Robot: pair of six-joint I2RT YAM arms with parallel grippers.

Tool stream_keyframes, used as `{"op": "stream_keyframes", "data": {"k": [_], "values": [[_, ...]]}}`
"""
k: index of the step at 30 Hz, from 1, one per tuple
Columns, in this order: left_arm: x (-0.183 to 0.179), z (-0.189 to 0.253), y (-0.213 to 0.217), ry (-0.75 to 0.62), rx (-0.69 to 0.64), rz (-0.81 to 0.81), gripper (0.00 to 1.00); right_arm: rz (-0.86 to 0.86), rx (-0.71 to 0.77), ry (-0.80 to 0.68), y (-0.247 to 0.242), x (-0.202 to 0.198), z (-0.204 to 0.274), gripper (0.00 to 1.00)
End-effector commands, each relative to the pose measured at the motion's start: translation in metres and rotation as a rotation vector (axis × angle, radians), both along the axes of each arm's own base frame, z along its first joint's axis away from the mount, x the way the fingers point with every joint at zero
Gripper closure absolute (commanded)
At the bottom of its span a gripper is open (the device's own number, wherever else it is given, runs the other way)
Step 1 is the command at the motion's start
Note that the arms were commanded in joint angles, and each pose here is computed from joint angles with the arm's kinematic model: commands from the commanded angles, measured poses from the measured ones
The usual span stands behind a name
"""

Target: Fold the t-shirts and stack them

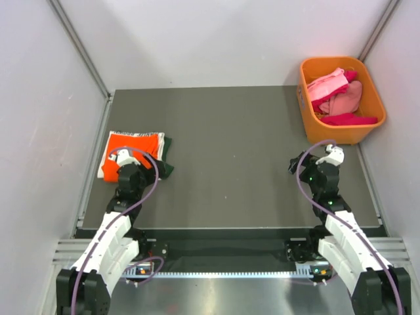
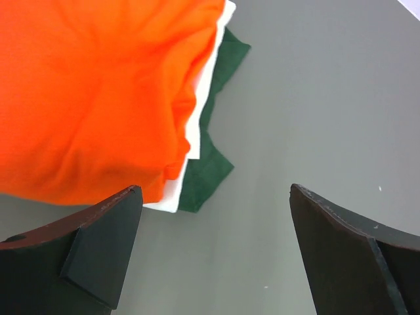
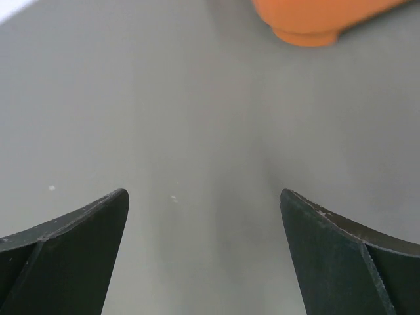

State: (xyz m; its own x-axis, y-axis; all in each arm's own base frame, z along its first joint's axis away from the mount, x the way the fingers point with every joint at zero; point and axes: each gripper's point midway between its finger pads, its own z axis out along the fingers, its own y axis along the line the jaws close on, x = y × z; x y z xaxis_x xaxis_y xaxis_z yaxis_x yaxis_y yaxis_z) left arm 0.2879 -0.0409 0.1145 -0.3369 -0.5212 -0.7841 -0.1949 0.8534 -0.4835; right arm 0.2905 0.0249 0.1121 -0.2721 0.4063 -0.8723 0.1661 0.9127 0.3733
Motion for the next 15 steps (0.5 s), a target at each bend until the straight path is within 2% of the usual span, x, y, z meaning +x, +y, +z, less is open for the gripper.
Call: {"op": "stream_keyframes", "data": {"k": [1,3,4,6,7,9,10,15], "values": [[0.004,0.018,0.009,-0.036,0.014,0.052,0.01,-0.085,-0.005,-0.047,-0.012,0.013,0.049,0.0],[0.004,0.009,0.009,-0.017,0.01,0.06,0.01,-0.129,-0.028,-0.018,-0.021,0.012,0.065,0.0],[0.004,0.009,0.01,-0.02,0.008,0.064,0.01,-0.161,-0.021,-0.064,-0.025,0.02,0.101,0.01],[0.006,0.005,0.01,-0.016,0.006,0.065,0.03,-0.239,-0.041,-0.028,-0.04,0.021,0.122,0.05],[0.006,0.004,0.009,-0.011,0.007,0.062,0.03,-0.279,-0.04,-0.06,-0.049,0.033,0.158,0.05],[0.006,0.005,0.008,-0.014,0.002,0.055,0.05,-0.326,-0.063,-0.049,-0.062,0.04,0.181,0.09],[0.006,0.004,0.008,-0.013,0.001,0.054,0.05,-0.369,-0.062,-0.067,-0.076,0.054,0.203,0.1],[0.006,0.003,0.007,-0.022,-0.001,0.047,0.05,-0.448,0.02,-0.082,-0.116,0.108,0.243,0.12]]}}
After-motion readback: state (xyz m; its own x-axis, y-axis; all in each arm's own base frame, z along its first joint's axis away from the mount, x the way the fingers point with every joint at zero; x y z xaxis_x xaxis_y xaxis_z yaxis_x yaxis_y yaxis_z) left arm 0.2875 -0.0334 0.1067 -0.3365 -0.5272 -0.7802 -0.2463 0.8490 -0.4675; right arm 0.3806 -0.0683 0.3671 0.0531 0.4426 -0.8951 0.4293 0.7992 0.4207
